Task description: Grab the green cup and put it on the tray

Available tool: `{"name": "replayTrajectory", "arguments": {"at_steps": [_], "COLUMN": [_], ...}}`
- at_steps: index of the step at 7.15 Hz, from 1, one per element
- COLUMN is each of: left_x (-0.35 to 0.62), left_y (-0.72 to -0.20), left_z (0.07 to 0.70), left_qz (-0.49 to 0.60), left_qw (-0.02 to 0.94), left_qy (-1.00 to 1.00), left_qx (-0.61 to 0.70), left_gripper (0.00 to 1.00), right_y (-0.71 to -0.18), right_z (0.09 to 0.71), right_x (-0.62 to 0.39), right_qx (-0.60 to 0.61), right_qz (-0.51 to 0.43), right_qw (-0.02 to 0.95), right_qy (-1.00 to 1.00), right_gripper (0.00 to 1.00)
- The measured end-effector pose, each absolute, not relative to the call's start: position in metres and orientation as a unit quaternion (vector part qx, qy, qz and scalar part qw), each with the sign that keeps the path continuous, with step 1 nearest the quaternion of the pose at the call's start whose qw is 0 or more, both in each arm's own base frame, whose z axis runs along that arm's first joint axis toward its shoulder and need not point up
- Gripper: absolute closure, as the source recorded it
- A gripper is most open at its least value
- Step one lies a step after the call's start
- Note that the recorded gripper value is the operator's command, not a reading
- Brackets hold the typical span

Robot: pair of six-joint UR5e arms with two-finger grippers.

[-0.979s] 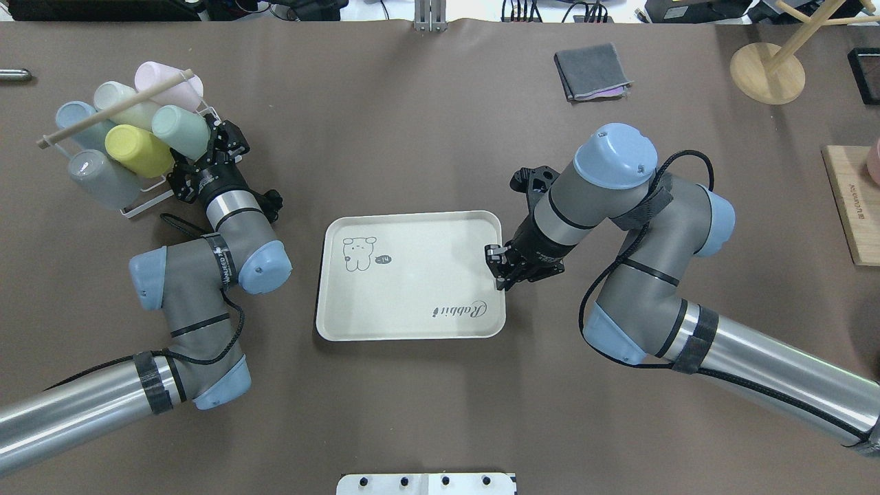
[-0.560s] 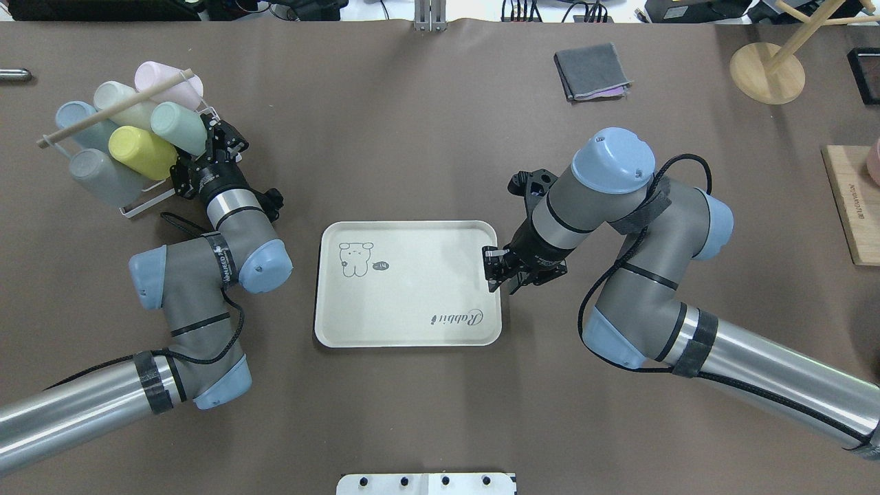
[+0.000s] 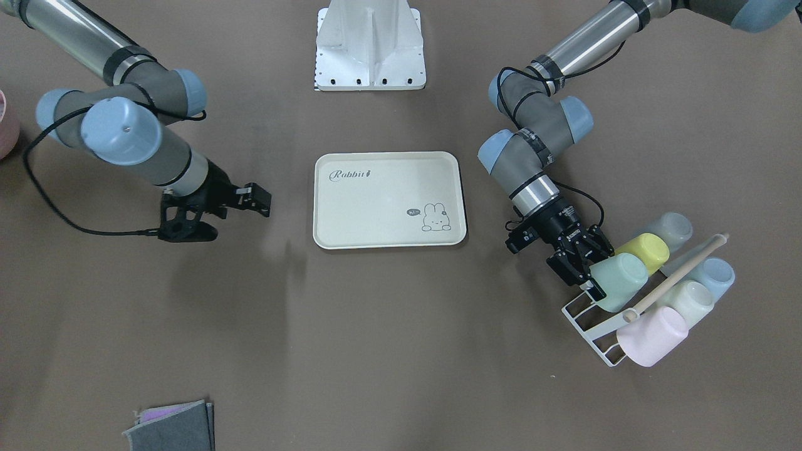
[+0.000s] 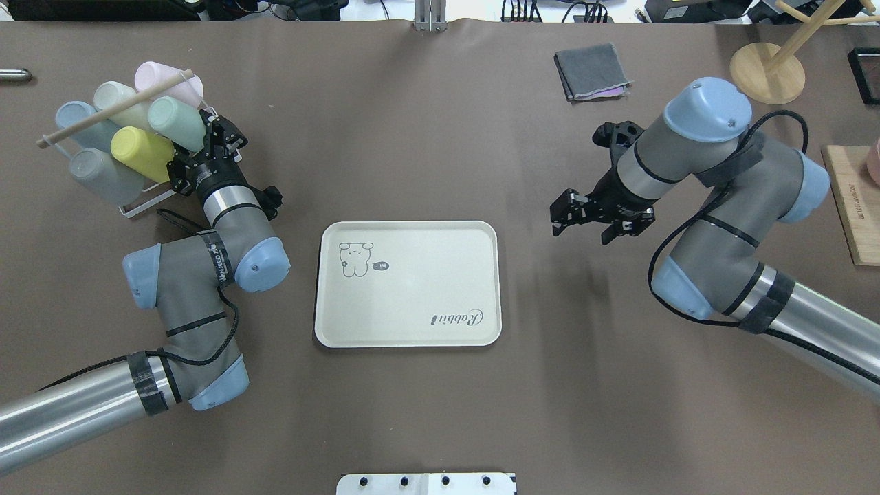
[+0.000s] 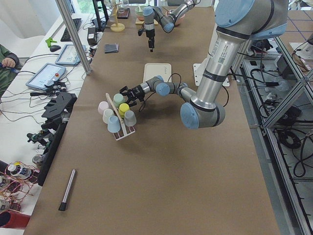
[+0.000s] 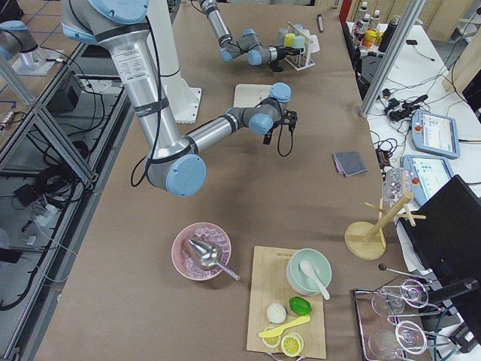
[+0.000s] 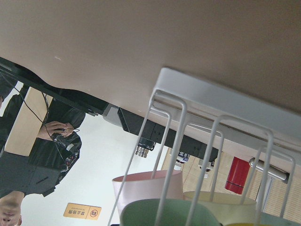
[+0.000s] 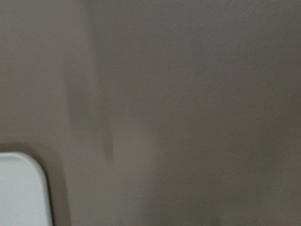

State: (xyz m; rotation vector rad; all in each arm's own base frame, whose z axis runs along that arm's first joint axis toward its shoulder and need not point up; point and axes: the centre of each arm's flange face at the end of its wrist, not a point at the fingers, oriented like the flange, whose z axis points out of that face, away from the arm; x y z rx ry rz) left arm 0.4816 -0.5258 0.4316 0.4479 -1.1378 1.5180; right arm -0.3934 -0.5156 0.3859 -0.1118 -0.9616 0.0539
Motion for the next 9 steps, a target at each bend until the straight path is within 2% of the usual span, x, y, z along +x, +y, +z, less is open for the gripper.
{"name": "replayTrajectory", "arguments": {"at_steps": [3, 5, 7, 9], "left_x": [0.464, 0.446, 0.422, 0.396], "left_y": [-0.517, -0.507, -0.494, -0.479], "left_z": [0.424, 0.412, 0.381, 0.337], "left_qz": [0.658, 0.671, 0.681, 0.675], "left_qw": [0.540, 0.518, 0.496, 0.490], "left_qy": [-0.491, -0.501, -0.507, -0.509], "left_qx": [0.183, 0.177, 0.183, 0.213], "left_gripper": [0.62, 0.62, 0.62, 0.61], "right_y": [-0.580, -0.593, -0.572, -0.525], "right_z": [0.446, 0.502, 0.560, 0.583], "right_x": [-0.266, -0.162, -0.042, 0.045], "right_qx": [-0.028, -0.012, -0.003, -0.017], "right_qz": [0.016, 0.012, 0.028, 0.041], "right_qw": [0.924, 0.941, 0.946, 0.947], "right_qy": [-0.381, -0.339, -0.323, -0.317], "right_gripper": [0.07, 0.01, 0.01, 0.00]}}
